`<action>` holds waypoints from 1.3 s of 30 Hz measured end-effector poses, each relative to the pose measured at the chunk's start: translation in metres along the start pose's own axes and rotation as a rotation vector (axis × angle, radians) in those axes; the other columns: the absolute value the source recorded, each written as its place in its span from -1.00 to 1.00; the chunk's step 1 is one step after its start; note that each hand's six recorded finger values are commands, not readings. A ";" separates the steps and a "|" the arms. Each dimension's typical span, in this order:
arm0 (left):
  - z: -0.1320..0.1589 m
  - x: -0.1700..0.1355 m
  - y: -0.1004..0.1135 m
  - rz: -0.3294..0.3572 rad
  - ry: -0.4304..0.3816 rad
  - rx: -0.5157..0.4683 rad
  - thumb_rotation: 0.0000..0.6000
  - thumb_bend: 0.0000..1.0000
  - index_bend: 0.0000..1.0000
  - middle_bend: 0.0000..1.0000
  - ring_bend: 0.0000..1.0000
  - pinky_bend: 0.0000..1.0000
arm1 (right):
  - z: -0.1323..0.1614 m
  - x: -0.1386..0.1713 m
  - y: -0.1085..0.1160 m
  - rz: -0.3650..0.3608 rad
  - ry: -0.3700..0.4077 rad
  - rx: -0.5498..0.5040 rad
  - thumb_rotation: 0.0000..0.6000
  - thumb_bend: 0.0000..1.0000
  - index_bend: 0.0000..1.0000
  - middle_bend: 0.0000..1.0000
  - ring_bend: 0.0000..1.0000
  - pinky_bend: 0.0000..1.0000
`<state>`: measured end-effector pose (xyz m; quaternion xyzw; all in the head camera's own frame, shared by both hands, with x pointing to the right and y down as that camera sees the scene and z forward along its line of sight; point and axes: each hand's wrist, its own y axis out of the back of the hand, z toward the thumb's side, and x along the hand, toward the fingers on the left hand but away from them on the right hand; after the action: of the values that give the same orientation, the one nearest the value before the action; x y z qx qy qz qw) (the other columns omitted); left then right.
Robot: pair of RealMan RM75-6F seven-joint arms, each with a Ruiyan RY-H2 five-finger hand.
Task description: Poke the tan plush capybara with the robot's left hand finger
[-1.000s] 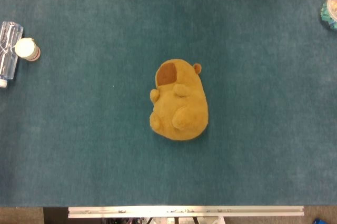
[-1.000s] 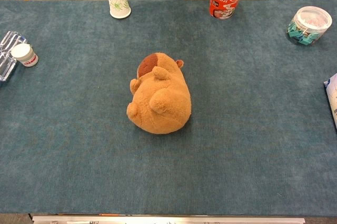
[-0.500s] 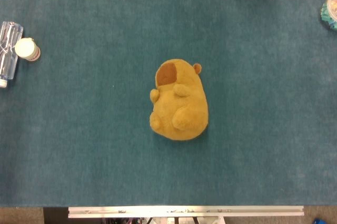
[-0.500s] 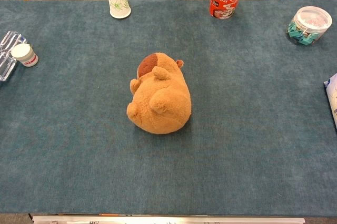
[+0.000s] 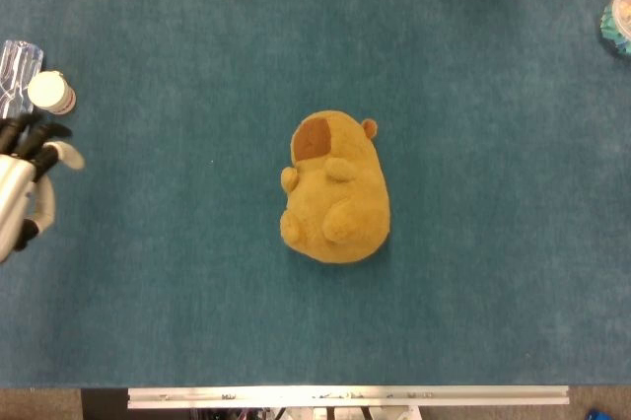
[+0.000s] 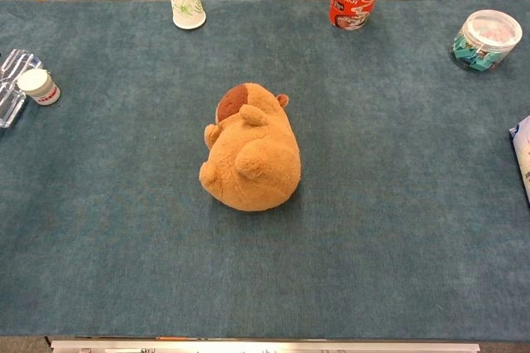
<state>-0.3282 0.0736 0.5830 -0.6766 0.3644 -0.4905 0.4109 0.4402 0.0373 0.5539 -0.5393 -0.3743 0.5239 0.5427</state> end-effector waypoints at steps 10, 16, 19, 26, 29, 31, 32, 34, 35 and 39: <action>0.035 0.015 -0.003 -0.072 -0.102 -0.026 1.00 0.85 -0.30 0.75 0.10 -0.33 | -0.005 -0.004 -0.002 0.004 -0.004 -0.009 1.00 -1.00 -0.48 -0.39 -0.43 -0.24; 0.056 0.023 -0.016 -0.088 -0.170 -0.031 1.00 0.95 -0.30 1.00 0.36 -0.19 | -0.007 -0.006 -0.003 0.005 -0.001 -0.014 1.00 -1.00 -0.48 -0.39 -0.43 -0.24; 0.065 0.026 -0.024 -0.119 -0.199 -0.033 1.00 1.00 -0.31 1.00 0.43 -0.07 | -0.008 -0.006 -0.004 0.007 -0.004 -0.016 1.00 -1.00 -0.48 -0.39 -0.43 -0.24; 0.084 0.036 -0.042 -0.176 -0.270 0.018 1.00 1.00 -0.36 1.00 0.73 0.32 | -0.012 -0.004 -0.005 0.009 -0.013 -0.021 1.00 -1.00 -0.48 -0.39 -0.43 -0.24; 0.087 0.040 -0.046 -0.184 -0.281 0.032 1.00 1.00 -0.38 1.00 0.80 0.42 | -0.013 -0.003 -0.005 0.010 -0.016 -0.022 1.00 -1.00 -0.48 -0.39 -0.43 -0.24; 0.088 0.041 -0.048 -0.189 -0.284 0.040 1.00 1.00 -0.39 1.00 0.80 0.42 | -0.014 -0.003 -0.006 0.011 -0.019 -0.024 1.00 -1.00 -0.48 -0.39 -0.43 -0.24; 0.089 0.042 -0.049 -0.195 -0.286 0.046 1.00 1.00 -0.41 1.00 0.81 0.42 | -0.015 -0.003 -0.006 0.011 -0.020 -0.025 1.00 -1.00 -0.48 -0.39 -0.43 -0.24; 0.090 0.042 -0.052 -0.205 -0.292 0.054 1.00 1.00 -0.43 1.00 0.81 0.42 | -0.015 -0.003 -0.007 0.012 -0.021 -0.026 1.00 -1.00 -0.48 -0.39 -0.43 -0.24; 0.092 0.042 -0.053 -0.211 -0.296 0.058 1.00 1.00 -0.44 1.00 0.81 0.42 | -0.016 -0.003 -0.007 0.013 -0.021 -0.027 1.00 -1.00 -0.48 -0.39 -0.43 -0.24; 0.098 0.041 -0.055 -0.224 -0.314 0.062 1.00 1.00 -0.47 1.00 0.81 0.42 | -0.016 -0.002 -0.009 0.015 -0.022 -0.029 1.00 -1.00 -0.48 -0.39 -0.43 -0.24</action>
<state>-0.2185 0.0782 0.6301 -0.7682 0.2030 -0.4326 0.4260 0.4568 0.0331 0.5607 -0.5445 -0.3837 0.5283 0.5266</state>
